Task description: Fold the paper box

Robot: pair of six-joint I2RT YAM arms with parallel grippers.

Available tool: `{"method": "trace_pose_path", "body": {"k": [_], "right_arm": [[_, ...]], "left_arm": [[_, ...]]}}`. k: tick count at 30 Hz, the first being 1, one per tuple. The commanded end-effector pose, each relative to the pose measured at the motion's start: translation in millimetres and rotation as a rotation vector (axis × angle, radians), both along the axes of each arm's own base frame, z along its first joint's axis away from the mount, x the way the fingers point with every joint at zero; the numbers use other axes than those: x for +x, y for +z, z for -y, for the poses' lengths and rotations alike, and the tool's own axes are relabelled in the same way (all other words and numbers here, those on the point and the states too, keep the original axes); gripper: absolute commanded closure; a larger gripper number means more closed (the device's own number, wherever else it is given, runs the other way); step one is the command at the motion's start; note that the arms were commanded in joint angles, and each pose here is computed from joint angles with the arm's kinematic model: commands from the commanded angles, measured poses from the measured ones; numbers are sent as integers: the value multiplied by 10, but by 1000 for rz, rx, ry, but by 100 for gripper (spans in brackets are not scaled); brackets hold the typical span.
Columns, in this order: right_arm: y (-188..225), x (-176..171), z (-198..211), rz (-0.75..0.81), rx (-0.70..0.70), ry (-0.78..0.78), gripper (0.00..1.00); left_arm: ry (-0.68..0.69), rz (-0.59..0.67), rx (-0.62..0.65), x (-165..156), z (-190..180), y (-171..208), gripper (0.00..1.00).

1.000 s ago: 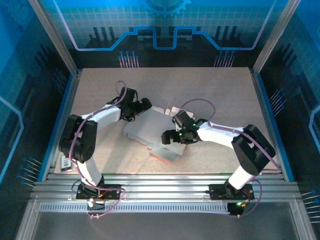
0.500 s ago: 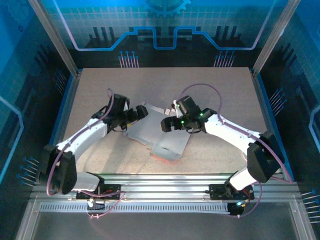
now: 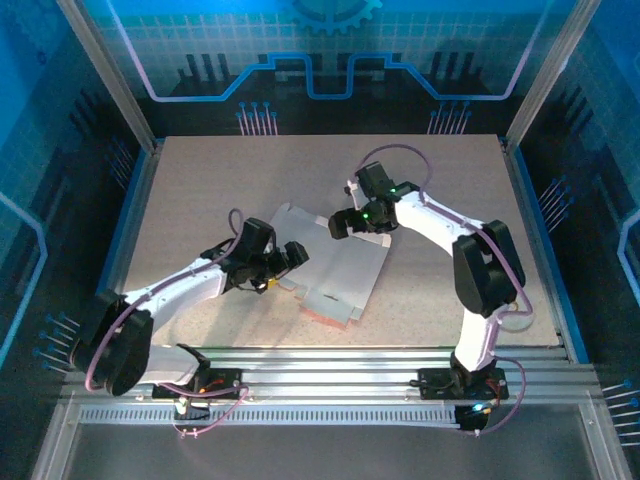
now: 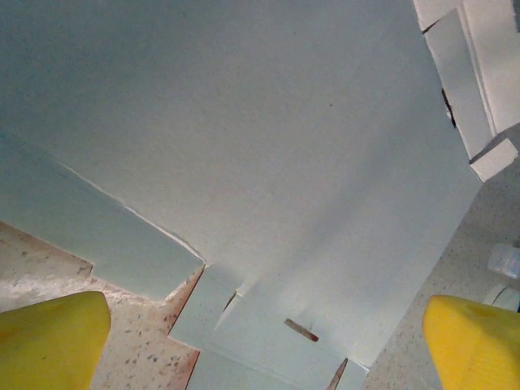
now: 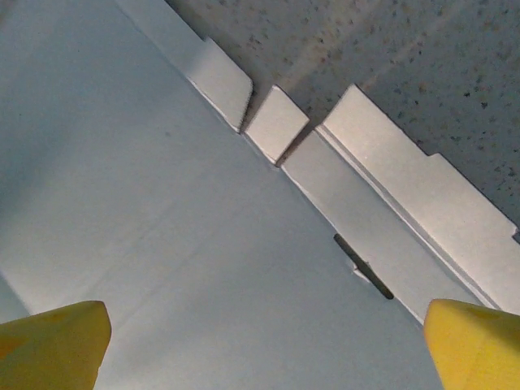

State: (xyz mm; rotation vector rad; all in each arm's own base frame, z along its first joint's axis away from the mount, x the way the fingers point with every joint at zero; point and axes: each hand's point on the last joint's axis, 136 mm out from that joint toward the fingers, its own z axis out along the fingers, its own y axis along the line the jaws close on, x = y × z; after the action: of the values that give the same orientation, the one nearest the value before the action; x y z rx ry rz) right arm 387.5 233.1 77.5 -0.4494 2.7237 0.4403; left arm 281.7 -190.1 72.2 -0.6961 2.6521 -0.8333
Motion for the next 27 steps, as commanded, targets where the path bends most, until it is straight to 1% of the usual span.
{"method": "trace_pose_path", "body": {"k": [1,10,17,22,24,27], "right_arm": [[-36,86,75,-7,-14,1,0],[-274,198,315,-31,-41,-40,0],[-502,121,435,-71,-67,-60,0],[-542,-40,555,-85,-87,-113,0],[-556,-154,590,-99,-77,-140,0],[-574,-347,640,-116,-65,-195,0]], "left_arm": [[21,-11,-13,34,34,-80,1],[17,-51,14,40,35,-285,1],[3,-83,43,62,10,-397,1],[5,-75,69,243,-123,-364,1],[7,-57,67,365,-180,-328,1],[-16,-32,51,565,-167,-267,1]]}}
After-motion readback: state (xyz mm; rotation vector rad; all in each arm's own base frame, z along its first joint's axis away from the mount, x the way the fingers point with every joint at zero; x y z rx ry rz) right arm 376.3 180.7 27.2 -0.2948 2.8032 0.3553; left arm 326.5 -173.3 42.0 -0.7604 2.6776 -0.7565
